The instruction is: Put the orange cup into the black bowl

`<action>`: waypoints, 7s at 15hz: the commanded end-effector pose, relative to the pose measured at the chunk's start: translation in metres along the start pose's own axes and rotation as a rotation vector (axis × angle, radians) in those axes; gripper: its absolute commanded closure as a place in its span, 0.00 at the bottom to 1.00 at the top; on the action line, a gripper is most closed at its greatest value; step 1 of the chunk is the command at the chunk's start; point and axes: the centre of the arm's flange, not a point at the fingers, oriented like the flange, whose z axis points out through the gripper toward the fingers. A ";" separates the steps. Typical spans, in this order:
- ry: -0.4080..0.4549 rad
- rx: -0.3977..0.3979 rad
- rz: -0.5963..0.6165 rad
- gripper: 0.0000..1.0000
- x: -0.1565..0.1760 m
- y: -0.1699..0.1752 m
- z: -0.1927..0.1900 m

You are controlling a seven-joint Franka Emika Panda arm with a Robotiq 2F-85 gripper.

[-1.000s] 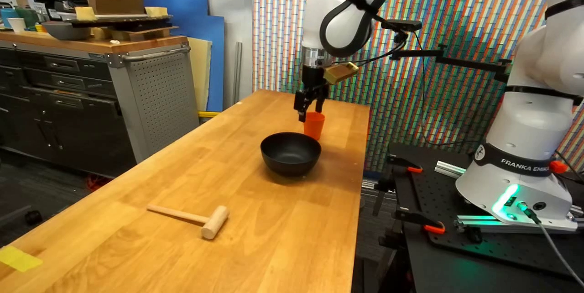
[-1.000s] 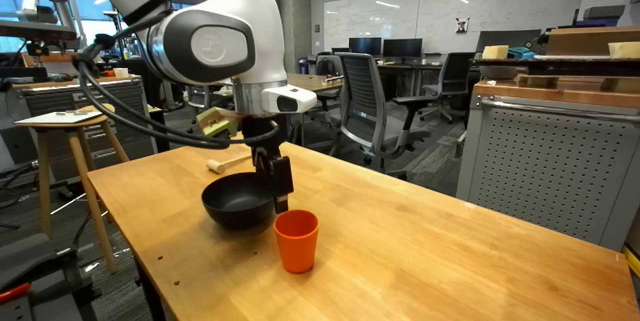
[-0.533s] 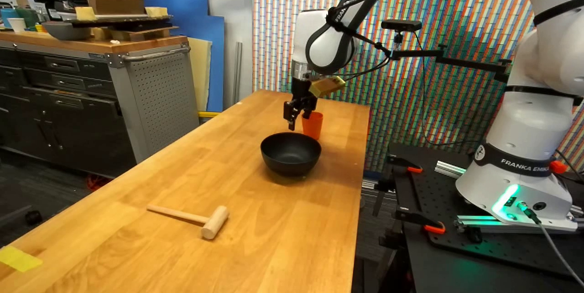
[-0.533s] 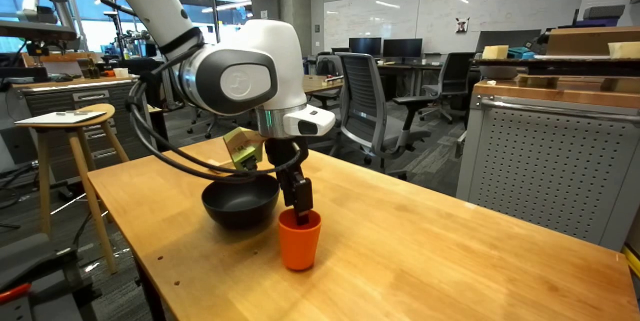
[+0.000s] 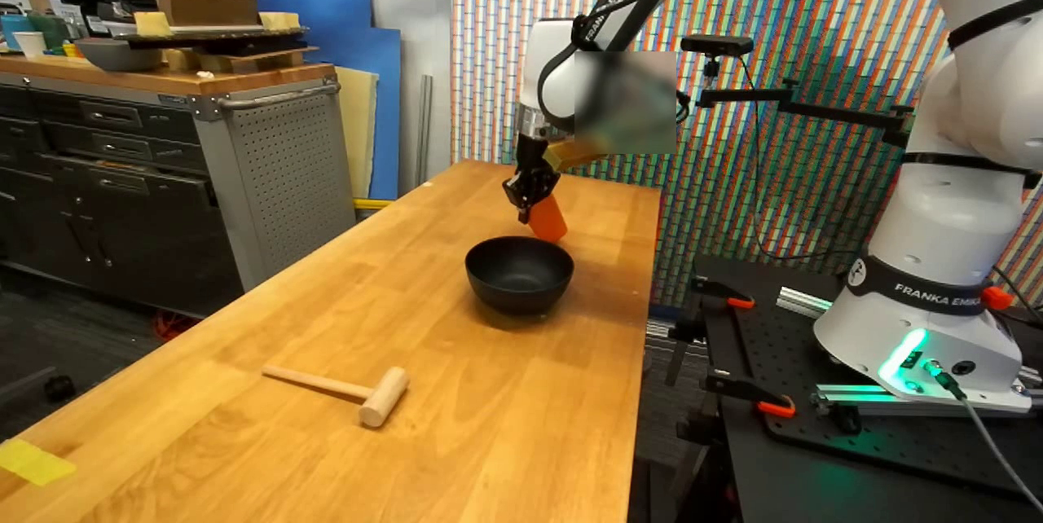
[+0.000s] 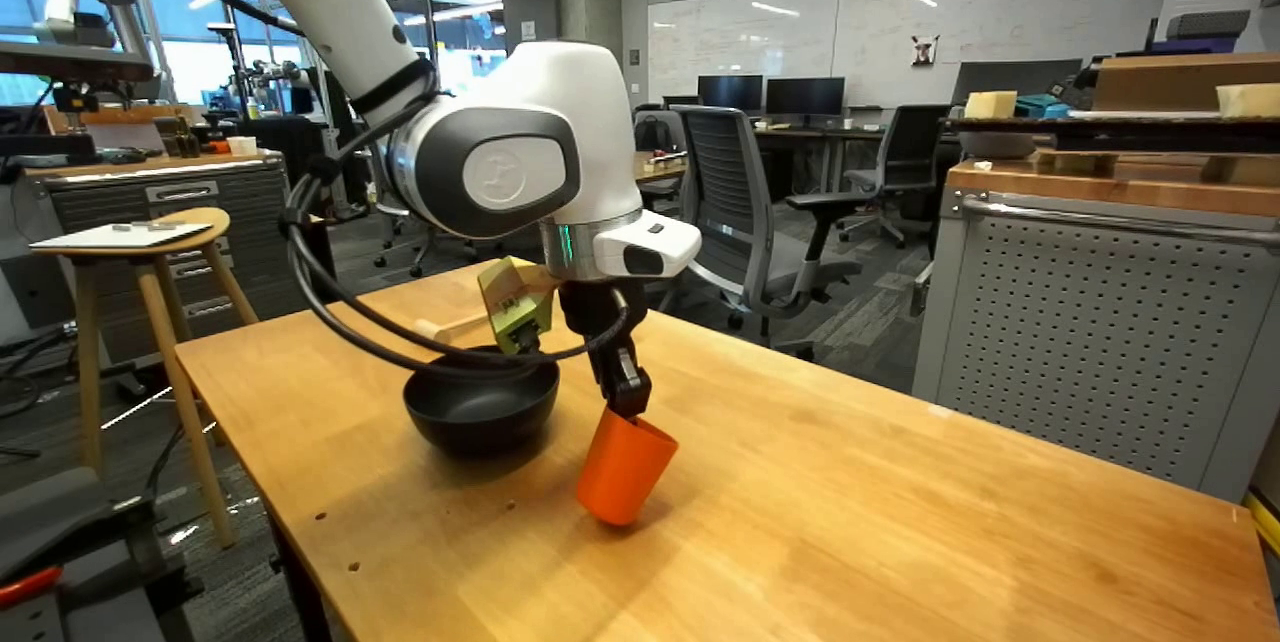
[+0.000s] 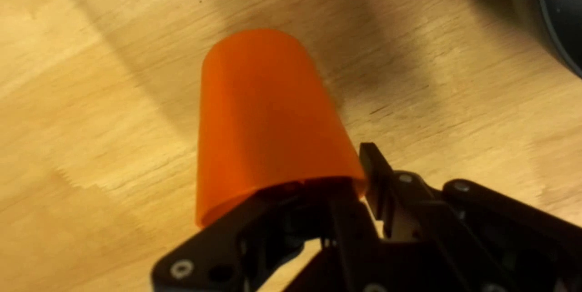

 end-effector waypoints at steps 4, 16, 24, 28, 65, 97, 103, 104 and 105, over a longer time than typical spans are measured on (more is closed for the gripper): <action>0.016 0.043 0.109 0.90 0.010 0.030 -0.016; 0.199 0.178 0.047 0.89 -0.040 -0.018 -0.139; 0.190 0.062 0.034 0.57 -0.052 -0.019 -0.131; 0.148 -0.079 0.043 0.25 -0.045 -0.004 -0.104; -0.163 -0.028 0.024 0.91 0.036 -0.012 0.005; -0.125 -0.050 -0.185 0.95 -0.138 -0.145 -0.084; -0.094 -0.015 -0.297 0.94 -0.146 -0.150 -0.045; -0.084 -0.008 -0.305 0.95 -0.144 -0.151 -0.042; -0.071 0.000 -0.316 0.95 -0.141 -0.152 -0.038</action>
